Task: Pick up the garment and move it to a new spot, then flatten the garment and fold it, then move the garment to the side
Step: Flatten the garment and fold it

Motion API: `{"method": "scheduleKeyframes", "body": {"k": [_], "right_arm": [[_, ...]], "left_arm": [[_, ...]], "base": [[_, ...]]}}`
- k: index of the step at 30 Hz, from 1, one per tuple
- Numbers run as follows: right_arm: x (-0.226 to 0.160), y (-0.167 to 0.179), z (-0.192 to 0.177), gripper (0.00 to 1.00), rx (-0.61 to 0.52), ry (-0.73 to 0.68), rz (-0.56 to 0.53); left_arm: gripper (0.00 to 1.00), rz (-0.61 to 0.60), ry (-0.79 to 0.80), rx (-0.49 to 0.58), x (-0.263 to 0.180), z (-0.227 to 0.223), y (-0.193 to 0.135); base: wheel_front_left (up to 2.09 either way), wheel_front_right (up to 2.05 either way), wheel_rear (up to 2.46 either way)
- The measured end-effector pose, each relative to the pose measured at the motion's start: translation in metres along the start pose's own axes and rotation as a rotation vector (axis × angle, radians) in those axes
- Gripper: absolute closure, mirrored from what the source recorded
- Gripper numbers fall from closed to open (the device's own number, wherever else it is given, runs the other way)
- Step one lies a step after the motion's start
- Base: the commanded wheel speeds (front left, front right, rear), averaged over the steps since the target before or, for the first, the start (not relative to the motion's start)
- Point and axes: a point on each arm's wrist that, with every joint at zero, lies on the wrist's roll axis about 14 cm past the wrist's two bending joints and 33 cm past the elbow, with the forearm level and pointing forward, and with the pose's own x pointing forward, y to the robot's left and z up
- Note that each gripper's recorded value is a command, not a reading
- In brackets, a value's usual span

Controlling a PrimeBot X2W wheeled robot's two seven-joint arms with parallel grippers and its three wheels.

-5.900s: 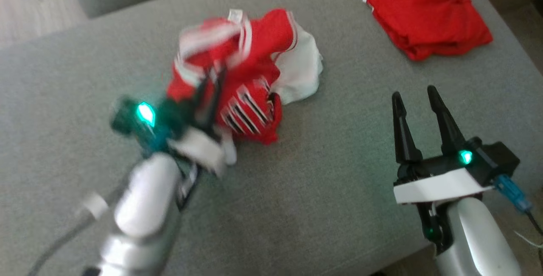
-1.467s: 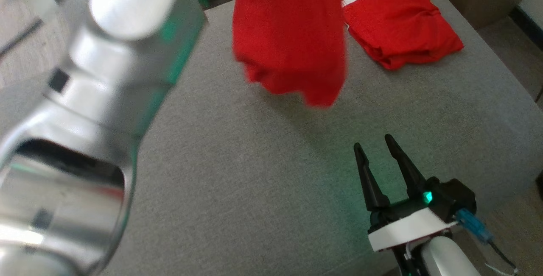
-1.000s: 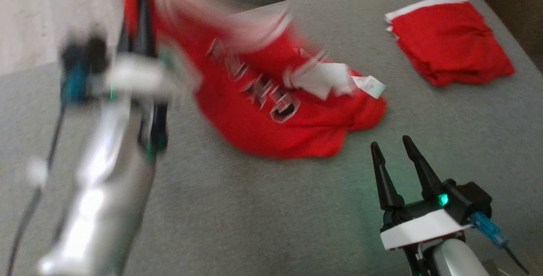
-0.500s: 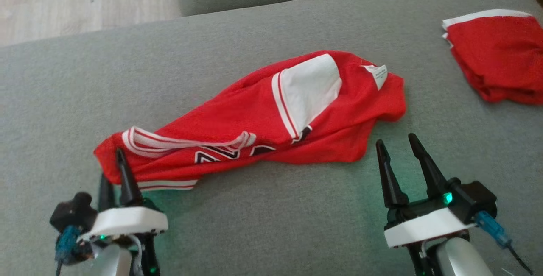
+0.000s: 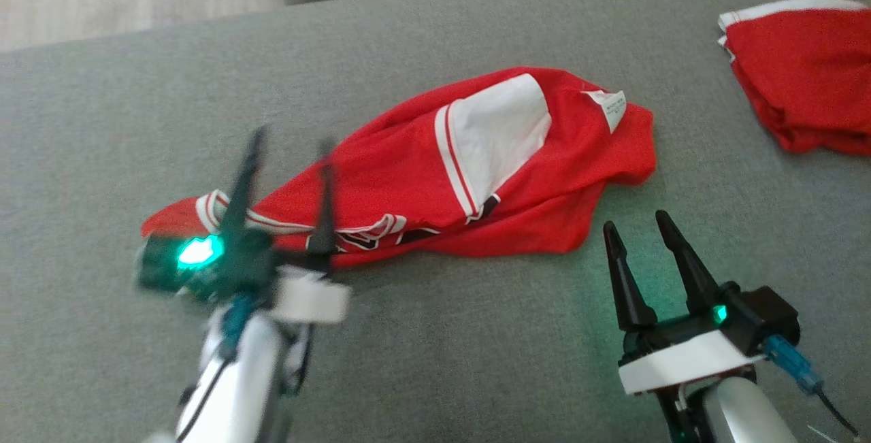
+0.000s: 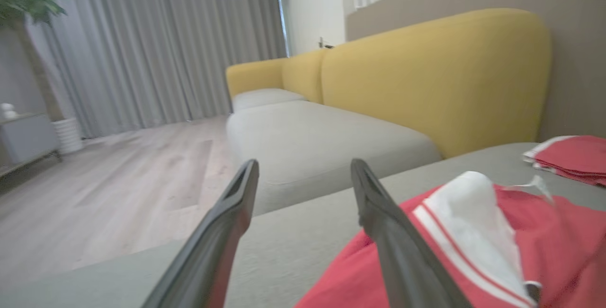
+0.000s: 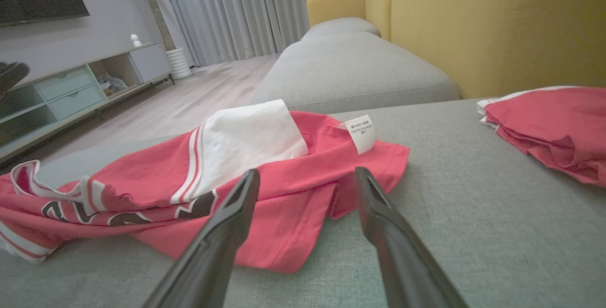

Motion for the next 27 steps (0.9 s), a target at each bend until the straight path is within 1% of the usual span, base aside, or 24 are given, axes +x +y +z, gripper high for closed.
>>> {"method": "scheduleKeyframes", "body": {"k": [1, 2, 4, 6, 9, 12, 14, 17, 19, 23, 27], "right_arm": [[0.001, -0.001, -0.001, 0.00, 0.000, 0.005, -0.004], [0.001, -0.001, -0.001, 0.00, 0.000, 0.005, -0.004], [0.003, -0.004, -0.003, 0.00, -0.001, 0.011, -0.011], [0.006, -0.006, -0.003, 0.00, -0.004, 0.012, -0.015], [0.009, -0.012, -0.001, 0.00, -0.010, 0.008, -0.027], [0.008, -0.023, -0.003, 0.00, -0.015, 0.015, -0.061], [0.005, -0.030, -0.005, 0.00, -0.016, 0.024, -0.085], [0.002, -0.039, -0.008, 0.00, -0.017, 0.034, -0.117], [0.001, -0.042, -0.007, 0.00, -0.017, 0.032, -0.128], [0.000, -0.041, -0.004, 0.00, -0.015, 0.021, -0.130], [0.000, -0.038, -0.003, 0.00, -0.010, 0.016, -0.124]], "left_arm": [[0.00, -0.056, -0.001, 0.003, 0.008, 0.003, -0.016], [0.00, -0.056, -0.001, 0.003, 0.008, 0.003, -0.016], [0.00, -0.180, 0.004, 0.001, 0.022, 0.008, -0.049], [0.00, -0.319, 0.042, 0.013, 0.030, 0.005, -0.086], [0.00, -0.503, 0.146, 0.053, 0.026, -0.018, -0.134], [0.00, -0.585, 0.236, 0.111, 0.017, -0.047, -0.155], [0.00, -0.618, 0.272, 0.141, 0.013, -0.062, -0.159], [0.00, -0.653, 0.281, 0.230, 0.010, -0.076, -0.152], [0.00, -0.656, 0.278, 0.309, 0.009, -0.080, -0.140], [0.00, -0.621, 0.278, 0.437, 0.004, -0.080, -0.110], [0.00, -0.606, 0.323, 0.468, -0.009, -0.080, -0.094]], "base": [[0.00, 0.00, 0.00], [0.00, 0.00, 0.00], [0.00, 0.00, 0.00], [0.00, 0.00, 0.00], [0.00, 0.00, 0.00], [0.00, 0.00, 0.00], [0.00, 0.00, 0.00], [0.00, 0.00, 0.00], [0.00, 0.00, 0.00], [0.00, 0.00, 0.00], [0.00, 0.00, 0.00]]}}
